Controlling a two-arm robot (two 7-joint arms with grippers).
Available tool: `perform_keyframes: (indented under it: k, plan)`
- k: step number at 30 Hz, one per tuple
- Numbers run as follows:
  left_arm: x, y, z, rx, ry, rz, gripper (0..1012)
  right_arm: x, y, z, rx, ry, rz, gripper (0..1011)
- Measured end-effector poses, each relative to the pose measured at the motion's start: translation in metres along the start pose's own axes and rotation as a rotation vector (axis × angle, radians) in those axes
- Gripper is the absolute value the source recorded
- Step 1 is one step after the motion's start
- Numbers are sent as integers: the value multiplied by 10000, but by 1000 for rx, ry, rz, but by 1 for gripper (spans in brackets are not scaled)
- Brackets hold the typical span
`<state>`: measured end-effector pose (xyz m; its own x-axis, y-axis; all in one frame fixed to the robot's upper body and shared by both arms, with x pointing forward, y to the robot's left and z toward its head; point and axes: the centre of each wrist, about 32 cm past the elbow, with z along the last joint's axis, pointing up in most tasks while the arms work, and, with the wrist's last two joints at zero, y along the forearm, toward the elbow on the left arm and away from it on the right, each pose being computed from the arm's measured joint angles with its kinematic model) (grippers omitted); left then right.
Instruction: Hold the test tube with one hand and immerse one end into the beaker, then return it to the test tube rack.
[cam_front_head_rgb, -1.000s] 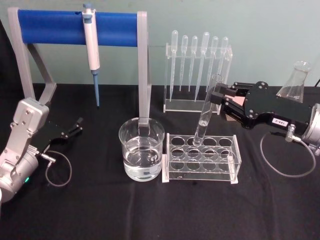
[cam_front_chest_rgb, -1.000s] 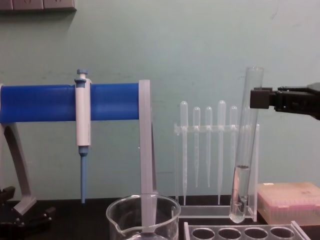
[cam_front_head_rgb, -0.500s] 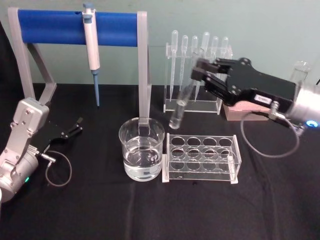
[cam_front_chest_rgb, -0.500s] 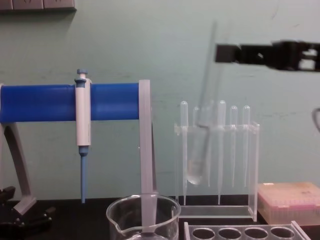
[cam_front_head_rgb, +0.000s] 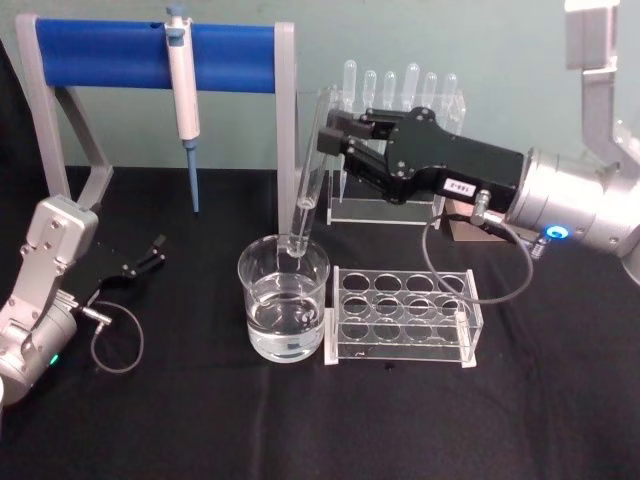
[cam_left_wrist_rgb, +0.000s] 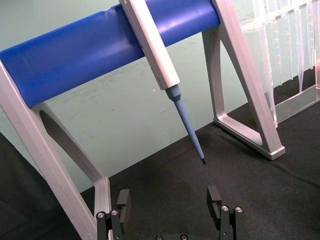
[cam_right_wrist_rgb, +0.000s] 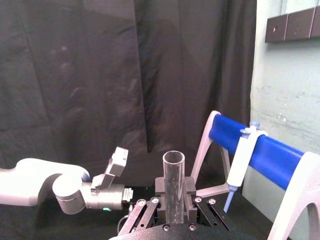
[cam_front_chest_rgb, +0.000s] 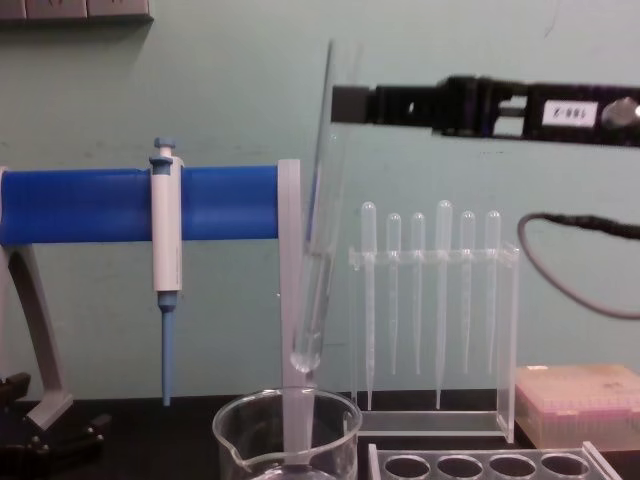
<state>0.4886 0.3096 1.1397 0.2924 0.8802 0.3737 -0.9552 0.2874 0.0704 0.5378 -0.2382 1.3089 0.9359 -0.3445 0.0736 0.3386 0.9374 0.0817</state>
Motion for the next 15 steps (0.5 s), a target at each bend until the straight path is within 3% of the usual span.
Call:
perform_keyframes:
  k: [15]
  plan:
    - [0,0,0,0,0,0,1000,9,38,-336,-20,6,-18,226]
